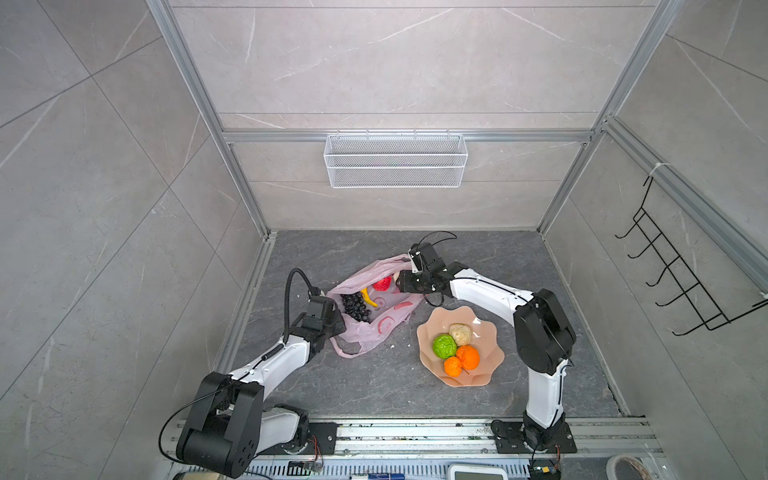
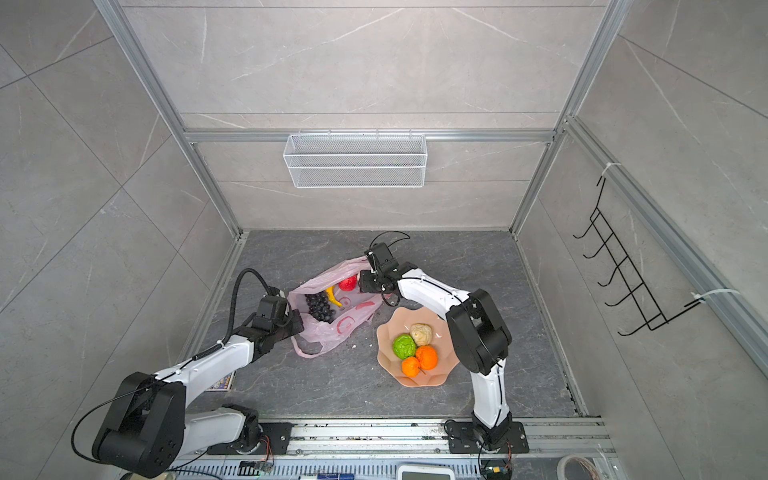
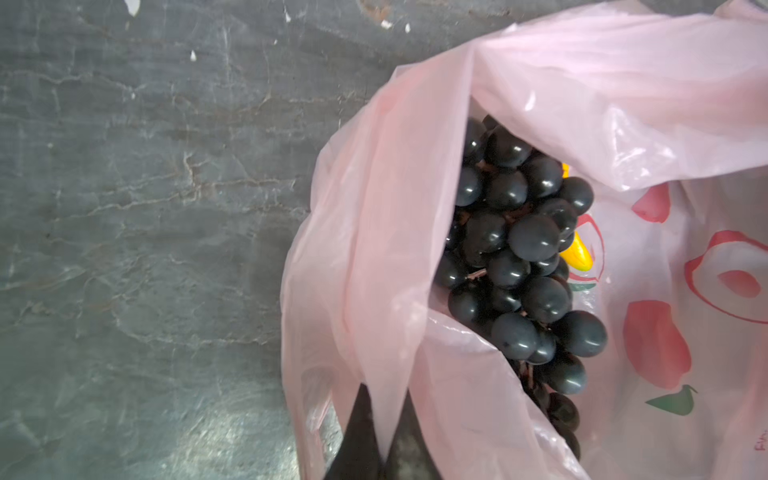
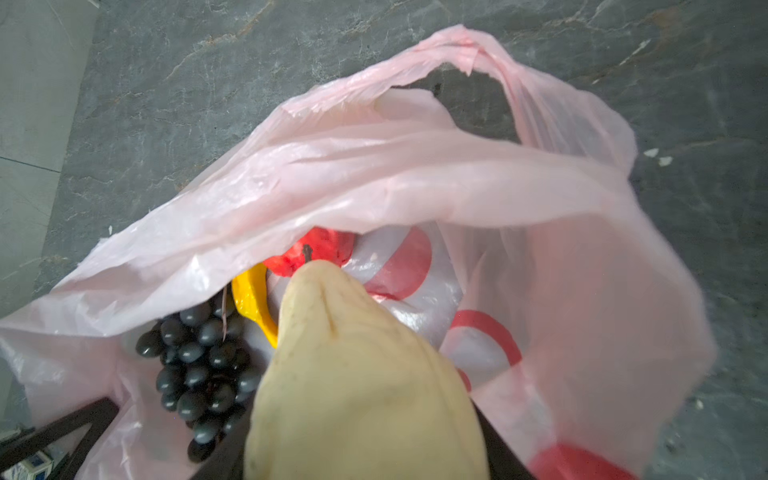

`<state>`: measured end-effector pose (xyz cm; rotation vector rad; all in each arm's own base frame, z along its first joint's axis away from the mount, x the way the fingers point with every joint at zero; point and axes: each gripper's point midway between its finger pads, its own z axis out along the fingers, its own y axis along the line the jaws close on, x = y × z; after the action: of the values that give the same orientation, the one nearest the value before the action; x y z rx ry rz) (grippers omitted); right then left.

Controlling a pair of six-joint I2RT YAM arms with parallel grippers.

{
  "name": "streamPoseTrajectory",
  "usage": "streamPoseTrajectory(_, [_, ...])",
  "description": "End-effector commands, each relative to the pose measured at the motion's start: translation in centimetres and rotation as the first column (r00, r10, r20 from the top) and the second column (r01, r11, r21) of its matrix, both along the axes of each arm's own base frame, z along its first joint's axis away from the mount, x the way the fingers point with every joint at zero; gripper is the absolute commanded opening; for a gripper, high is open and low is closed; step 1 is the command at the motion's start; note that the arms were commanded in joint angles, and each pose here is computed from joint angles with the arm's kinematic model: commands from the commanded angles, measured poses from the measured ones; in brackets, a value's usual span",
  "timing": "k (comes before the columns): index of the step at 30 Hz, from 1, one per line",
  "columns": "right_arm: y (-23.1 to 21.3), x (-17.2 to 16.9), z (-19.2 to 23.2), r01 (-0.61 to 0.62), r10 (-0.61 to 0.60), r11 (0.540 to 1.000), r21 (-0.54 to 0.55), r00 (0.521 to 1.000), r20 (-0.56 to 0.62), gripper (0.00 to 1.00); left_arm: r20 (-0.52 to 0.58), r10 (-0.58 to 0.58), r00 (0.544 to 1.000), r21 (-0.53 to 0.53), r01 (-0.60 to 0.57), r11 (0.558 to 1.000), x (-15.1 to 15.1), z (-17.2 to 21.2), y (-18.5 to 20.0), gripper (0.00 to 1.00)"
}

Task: Take the fake fruits out of the plastic bag
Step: 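Grasp the beige bun inside the bag with the right gripper, then lift the beige bun out of the bag and carry it over the plate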

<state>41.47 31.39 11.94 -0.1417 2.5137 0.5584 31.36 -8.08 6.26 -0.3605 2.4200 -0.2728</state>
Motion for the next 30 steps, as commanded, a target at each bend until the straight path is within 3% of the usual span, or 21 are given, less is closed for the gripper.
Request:
streamPoseTrajectory(1, [-0.2,-1.1,2.9,0.013,-0.016,0.997,0.075,0.999,0.039,0.48,0.043,-0.012,0.999,-0.009,0.012,1.0,1.4,1.0,-0.5,0.0])
streamPoseTrajectory(11, [-3.6,-8.0,6.7,-0.062,0.056,0.989,0.133,0.997,0.052,0.48,0.037,-0.026,0.999,0.036,0.025,0.999,1.4,0.4,0.0,0.0])
streamPoseTrajectory(21, [-10.8,-16.2,6.9,-0.113,0.111,0.991,0.068,0.993,0.038,0.46,0.034,-0.035,0.999,0.052,0.033,0.998,1.3,-0.5,0.3,0.0])
streamPoseTrajectory(30, [-14.1,-19.2,5.6,-0.069,0.069,0.998,0.006,0.998,-0.007,0.47,0.032,-0.044,0.999,0.046,0.042,0.998,1.4,-0.6,0.1,0.0])
